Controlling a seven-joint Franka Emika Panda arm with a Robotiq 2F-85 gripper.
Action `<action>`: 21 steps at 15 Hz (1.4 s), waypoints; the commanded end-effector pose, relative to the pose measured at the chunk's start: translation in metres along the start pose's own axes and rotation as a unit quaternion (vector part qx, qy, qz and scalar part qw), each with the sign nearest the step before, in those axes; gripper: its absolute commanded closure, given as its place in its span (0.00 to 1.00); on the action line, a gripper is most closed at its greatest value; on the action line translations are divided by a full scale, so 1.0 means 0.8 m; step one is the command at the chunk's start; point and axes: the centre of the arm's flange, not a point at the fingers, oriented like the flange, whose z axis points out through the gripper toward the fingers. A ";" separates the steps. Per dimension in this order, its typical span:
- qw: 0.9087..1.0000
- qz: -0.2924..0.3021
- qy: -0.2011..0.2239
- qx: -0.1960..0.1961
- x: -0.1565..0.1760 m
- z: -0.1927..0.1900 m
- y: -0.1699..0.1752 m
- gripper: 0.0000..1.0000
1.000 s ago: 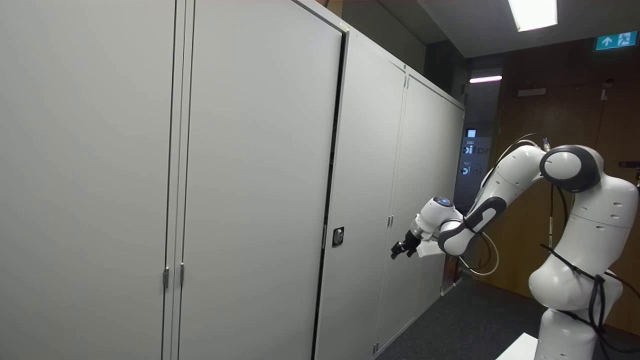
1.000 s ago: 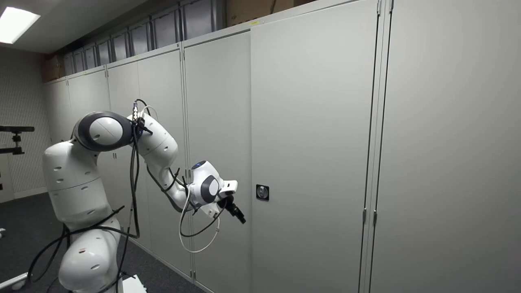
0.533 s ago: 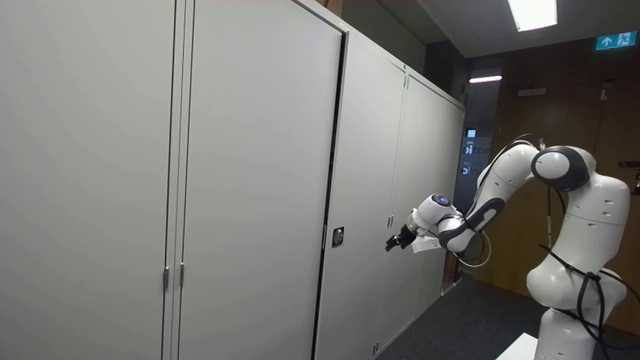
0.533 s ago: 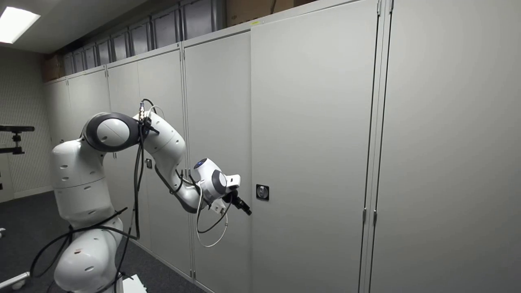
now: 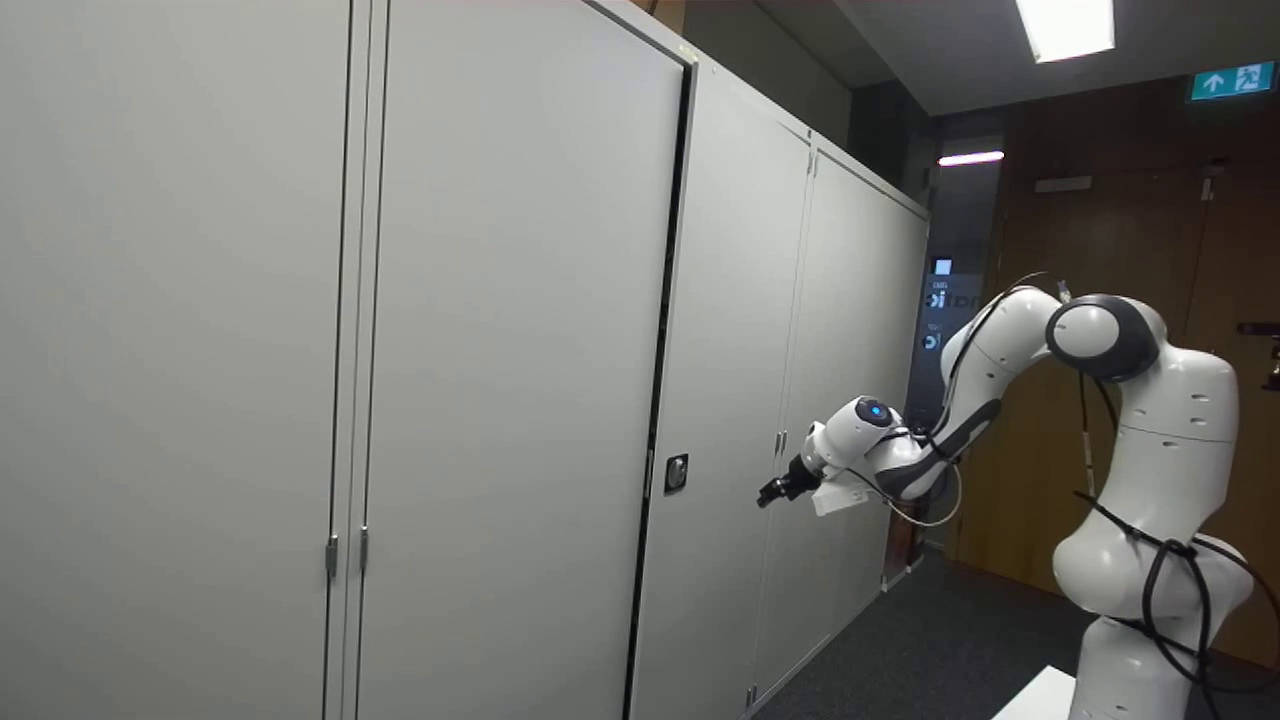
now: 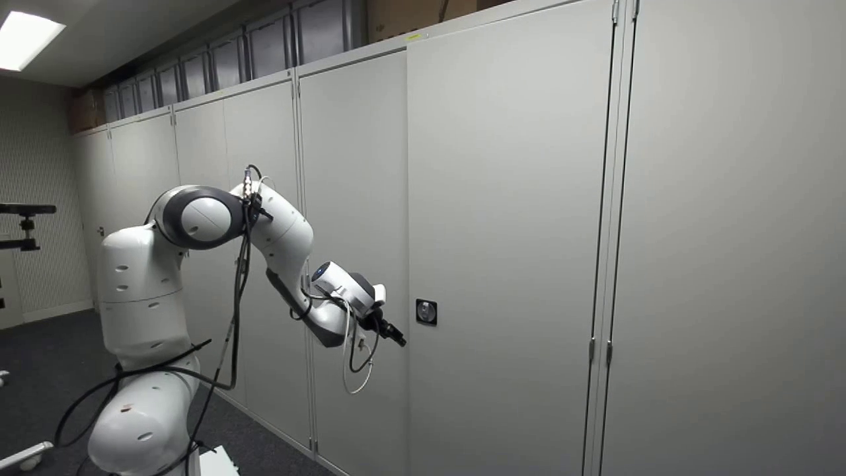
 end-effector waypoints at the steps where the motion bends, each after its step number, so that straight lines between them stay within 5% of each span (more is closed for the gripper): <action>1: 1.000 -0.007 0.018 -0.002 -0.023 0.060 -0.017 0.00; 21: 1.000 0.018 -0.016 -0.009 -0.048 0.106 -0.032 0.00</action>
